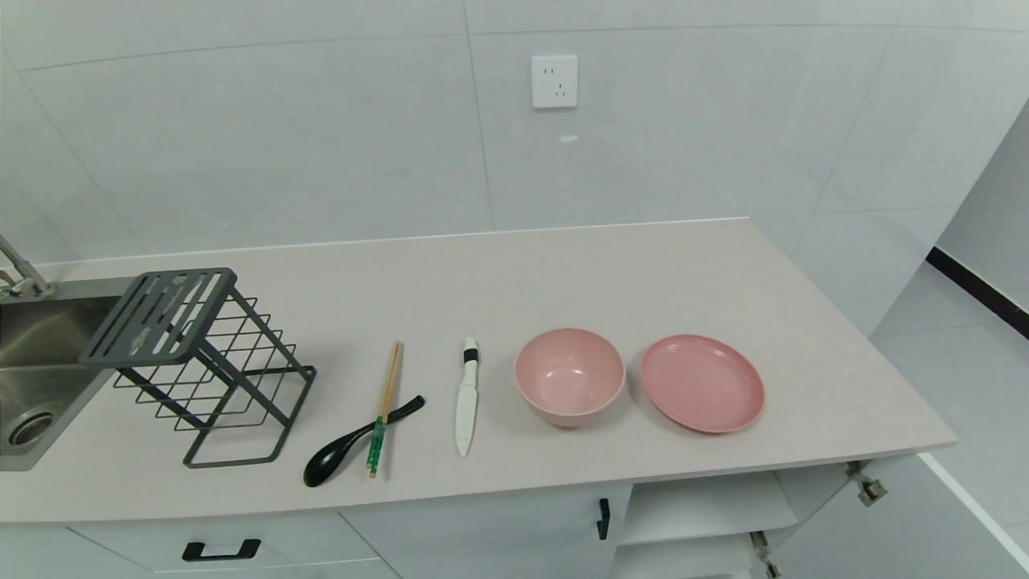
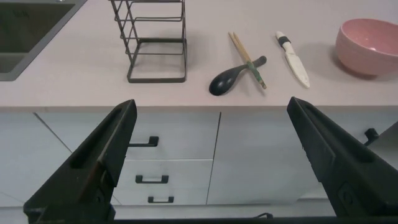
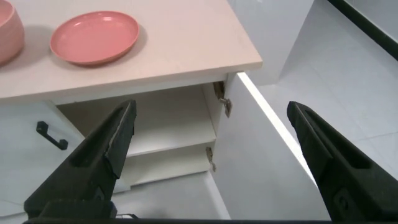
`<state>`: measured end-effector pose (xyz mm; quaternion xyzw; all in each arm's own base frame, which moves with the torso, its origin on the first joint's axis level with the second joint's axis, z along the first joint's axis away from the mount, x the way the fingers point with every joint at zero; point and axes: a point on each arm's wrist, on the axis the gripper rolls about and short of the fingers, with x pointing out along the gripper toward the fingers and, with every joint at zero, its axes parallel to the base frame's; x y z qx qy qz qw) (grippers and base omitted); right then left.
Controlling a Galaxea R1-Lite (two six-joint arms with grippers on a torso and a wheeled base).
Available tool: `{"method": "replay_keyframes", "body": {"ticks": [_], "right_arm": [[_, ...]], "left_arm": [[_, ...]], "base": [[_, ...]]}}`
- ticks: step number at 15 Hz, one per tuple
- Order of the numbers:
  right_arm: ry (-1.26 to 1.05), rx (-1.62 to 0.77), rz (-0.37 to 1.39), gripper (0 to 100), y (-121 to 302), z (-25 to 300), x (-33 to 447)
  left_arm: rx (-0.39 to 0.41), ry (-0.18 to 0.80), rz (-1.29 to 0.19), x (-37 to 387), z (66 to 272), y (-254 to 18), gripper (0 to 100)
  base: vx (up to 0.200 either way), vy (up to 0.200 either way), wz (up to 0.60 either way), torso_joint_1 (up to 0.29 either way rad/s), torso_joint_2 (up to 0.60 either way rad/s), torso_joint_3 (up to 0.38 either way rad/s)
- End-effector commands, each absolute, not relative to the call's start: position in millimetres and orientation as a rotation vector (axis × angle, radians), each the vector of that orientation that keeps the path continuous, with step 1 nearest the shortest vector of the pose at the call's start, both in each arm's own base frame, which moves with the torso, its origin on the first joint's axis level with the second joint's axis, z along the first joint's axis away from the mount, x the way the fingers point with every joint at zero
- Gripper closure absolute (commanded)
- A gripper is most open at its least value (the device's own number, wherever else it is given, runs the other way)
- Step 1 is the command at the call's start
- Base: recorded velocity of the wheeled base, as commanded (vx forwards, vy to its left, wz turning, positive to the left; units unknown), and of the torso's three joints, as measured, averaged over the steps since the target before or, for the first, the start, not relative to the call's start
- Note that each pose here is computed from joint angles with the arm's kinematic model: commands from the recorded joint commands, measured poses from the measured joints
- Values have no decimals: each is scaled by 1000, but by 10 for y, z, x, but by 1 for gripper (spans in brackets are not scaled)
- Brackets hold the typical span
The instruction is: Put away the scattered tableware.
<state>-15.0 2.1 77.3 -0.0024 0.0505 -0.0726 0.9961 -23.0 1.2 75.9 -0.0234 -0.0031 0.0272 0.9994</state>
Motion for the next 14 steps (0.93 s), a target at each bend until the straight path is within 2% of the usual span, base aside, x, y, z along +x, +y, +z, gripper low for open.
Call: {"method": "replay_keyframes", "body": {"ticks": [1,3,6,9,14], "right_arm": [[102,-8,-142,0,22,774,-149],[104,-9,-139,0,23,772,-149],[102,-3,-144,0,22,774,-149],[102,-3,-144,0,22,774,-149],[102,-5,-142,0,22,774,-149]], "left_arm": [[-46,-4,55,-228,758,12,0],[-48,-4,57,-228,758,12,0],[-48,-4,55,-228,758,12,0],[-51,-6,64,-228,760,14,0],[-51,-6,66,-228,760,14,0]], "base": [[0,0,0,222,-422,-198],[0,0,0,173,-361,-166],[0,0,0,15,-25,-15],[0,-200,0,1,-6,2],[0,0,0,0,0,0]]}}
